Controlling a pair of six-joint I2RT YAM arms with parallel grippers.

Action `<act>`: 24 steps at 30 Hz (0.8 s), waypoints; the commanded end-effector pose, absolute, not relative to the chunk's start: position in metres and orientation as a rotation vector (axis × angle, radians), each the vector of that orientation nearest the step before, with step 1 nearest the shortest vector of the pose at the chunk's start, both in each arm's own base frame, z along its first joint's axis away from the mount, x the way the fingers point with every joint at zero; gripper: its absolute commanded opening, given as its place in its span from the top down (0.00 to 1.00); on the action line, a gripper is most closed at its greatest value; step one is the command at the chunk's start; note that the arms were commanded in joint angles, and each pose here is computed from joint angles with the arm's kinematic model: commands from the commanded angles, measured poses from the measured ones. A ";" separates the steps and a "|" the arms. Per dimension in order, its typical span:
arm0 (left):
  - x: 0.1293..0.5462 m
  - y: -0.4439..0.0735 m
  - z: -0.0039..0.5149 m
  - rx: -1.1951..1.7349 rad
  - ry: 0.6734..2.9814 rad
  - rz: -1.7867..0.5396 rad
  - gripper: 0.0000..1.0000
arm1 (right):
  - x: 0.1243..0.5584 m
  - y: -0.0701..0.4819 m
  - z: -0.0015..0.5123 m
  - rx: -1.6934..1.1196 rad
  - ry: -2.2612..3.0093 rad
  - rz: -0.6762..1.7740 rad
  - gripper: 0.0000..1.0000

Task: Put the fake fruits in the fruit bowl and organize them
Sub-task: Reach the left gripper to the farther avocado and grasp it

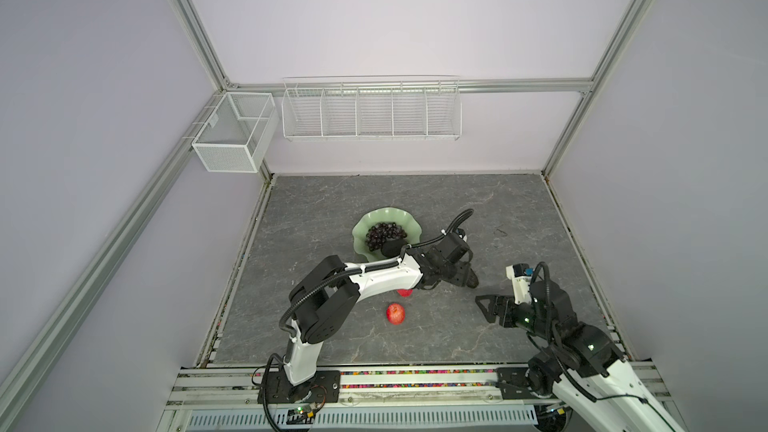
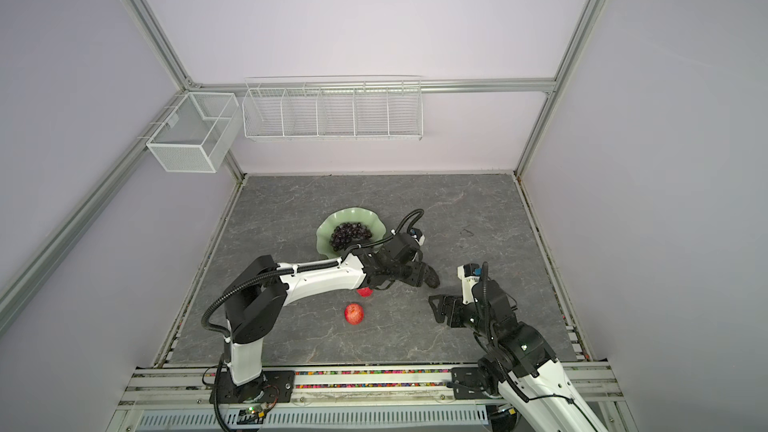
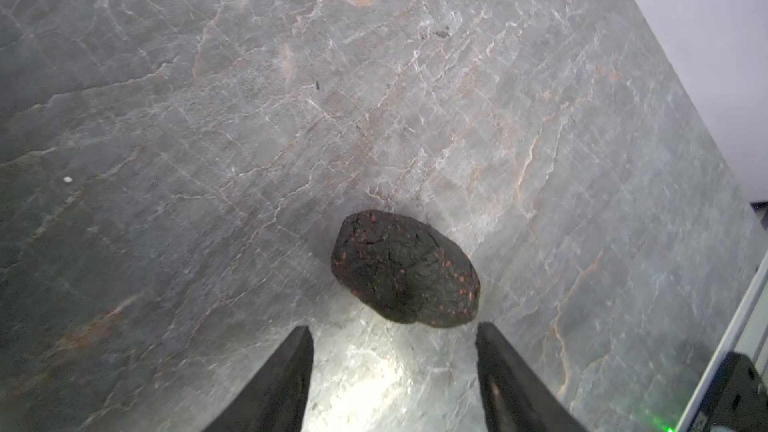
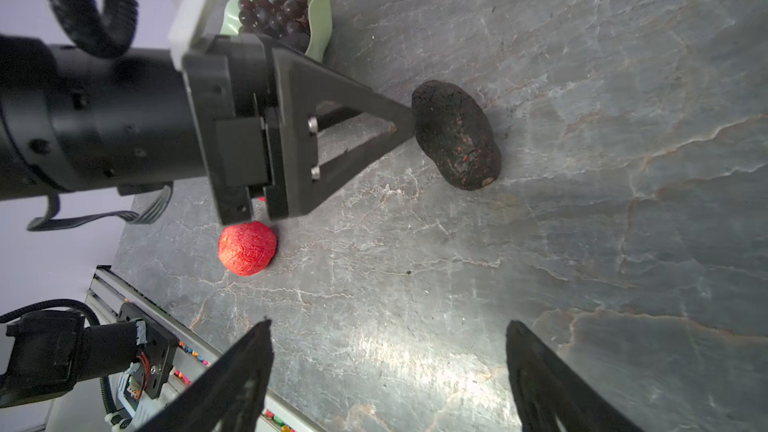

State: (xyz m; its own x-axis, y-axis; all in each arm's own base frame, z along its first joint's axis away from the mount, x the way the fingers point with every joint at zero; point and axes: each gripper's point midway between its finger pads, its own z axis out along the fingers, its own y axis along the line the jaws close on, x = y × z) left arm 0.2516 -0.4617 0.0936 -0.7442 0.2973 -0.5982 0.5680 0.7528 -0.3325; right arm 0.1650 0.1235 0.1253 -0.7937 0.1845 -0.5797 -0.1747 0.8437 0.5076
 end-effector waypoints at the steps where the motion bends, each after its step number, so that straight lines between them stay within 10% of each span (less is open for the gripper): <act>1: 0.258 -0.476 0.101 0.456 2.428 -0.758 0.36 | 0.158 0.126 0.117 0.005 2.420 0.766 0.12; 24: 0.261 -0.493 0.039 0.422 2.585 -0.547 0.32 | 0.157 0.121 0.127 -0.008 2.330 0.770 0.11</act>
